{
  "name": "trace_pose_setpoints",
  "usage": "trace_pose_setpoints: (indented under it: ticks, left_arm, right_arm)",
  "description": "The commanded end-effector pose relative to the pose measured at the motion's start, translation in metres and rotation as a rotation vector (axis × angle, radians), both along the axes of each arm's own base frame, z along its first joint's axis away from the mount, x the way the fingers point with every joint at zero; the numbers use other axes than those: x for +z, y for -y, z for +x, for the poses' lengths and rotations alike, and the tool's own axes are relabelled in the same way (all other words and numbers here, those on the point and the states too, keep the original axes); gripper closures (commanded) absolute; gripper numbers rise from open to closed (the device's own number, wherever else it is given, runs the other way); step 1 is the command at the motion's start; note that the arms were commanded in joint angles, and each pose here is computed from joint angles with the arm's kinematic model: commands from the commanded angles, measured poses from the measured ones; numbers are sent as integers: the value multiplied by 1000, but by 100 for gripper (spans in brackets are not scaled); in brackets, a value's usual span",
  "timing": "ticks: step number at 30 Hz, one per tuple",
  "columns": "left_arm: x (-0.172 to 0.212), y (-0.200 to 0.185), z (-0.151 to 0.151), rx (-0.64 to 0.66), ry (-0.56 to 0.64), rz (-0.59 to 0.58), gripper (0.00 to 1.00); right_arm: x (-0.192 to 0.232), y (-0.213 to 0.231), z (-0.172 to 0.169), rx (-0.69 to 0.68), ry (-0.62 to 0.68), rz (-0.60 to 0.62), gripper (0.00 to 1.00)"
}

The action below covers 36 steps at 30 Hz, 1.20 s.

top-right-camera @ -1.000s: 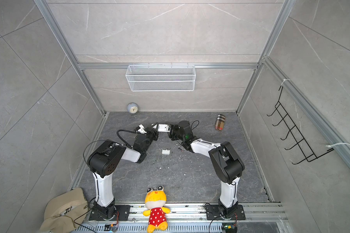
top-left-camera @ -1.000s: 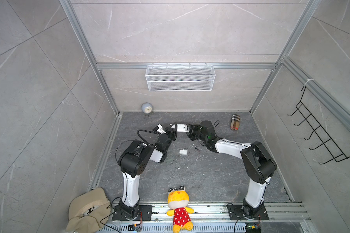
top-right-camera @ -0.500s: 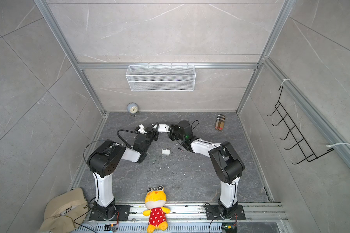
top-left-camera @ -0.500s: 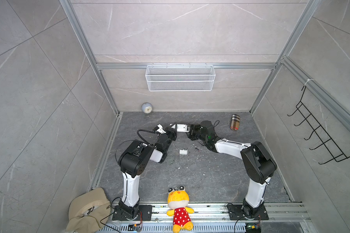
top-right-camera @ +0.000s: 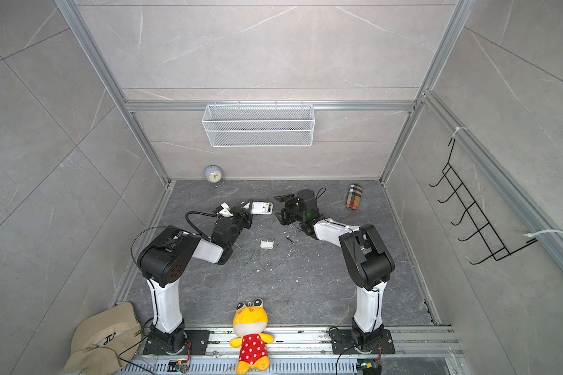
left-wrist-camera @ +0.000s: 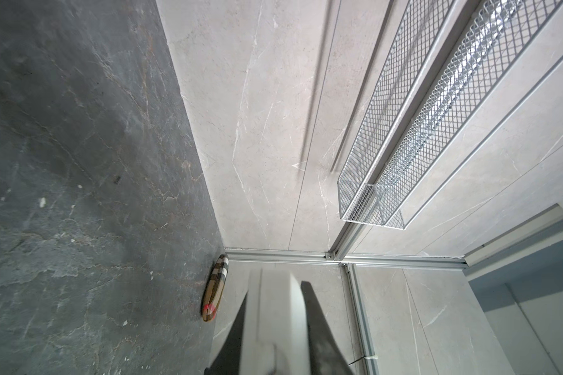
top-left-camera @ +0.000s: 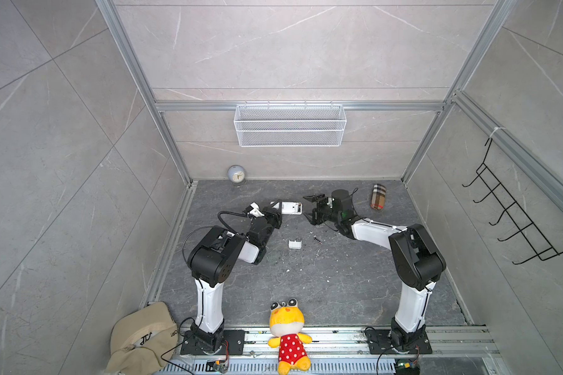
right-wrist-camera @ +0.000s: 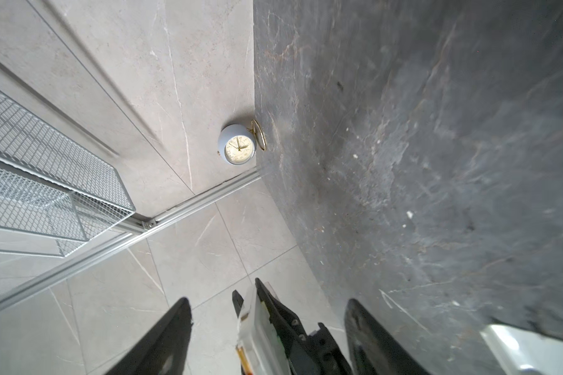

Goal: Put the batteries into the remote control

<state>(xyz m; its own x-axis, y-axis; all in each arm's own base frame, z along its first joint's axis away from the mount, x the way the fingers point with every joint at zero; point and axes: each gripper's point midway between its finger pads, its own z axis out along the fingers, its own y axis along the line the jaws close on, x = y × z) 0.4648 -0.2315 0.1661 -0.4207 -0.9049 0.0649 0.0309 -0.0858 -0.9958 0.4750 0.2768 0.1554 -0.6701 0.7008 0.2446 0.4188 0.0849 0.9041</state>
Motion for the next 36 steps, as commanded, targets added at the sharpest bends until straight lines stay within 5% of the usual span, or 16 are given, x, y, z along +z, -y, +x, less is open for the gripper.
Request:
trace_pose_setpoints:
  ticks: [1,7,18,28,36]
  left_arm:
    - [36,-11,-3,-19,72,-92,97]
    - [32,-12,-6,-33,60,-88,97]
    - [36,-11,-6,-37,63,-103,97]
    - [36,-9,-6,-46,64,-103,97]
    - [35,-5,-6,-56,65,-99,98]
  right_arm:
    - [35,5,-12,205,165,-134,23]
    - [39,-1,-28,430,257,-352,22]
    - [26,-39,-40,547,269,-330,23]
    - [22,-47,-38,551,272,-339,40]
    - [20,-55,-33,551,267,-352,44]
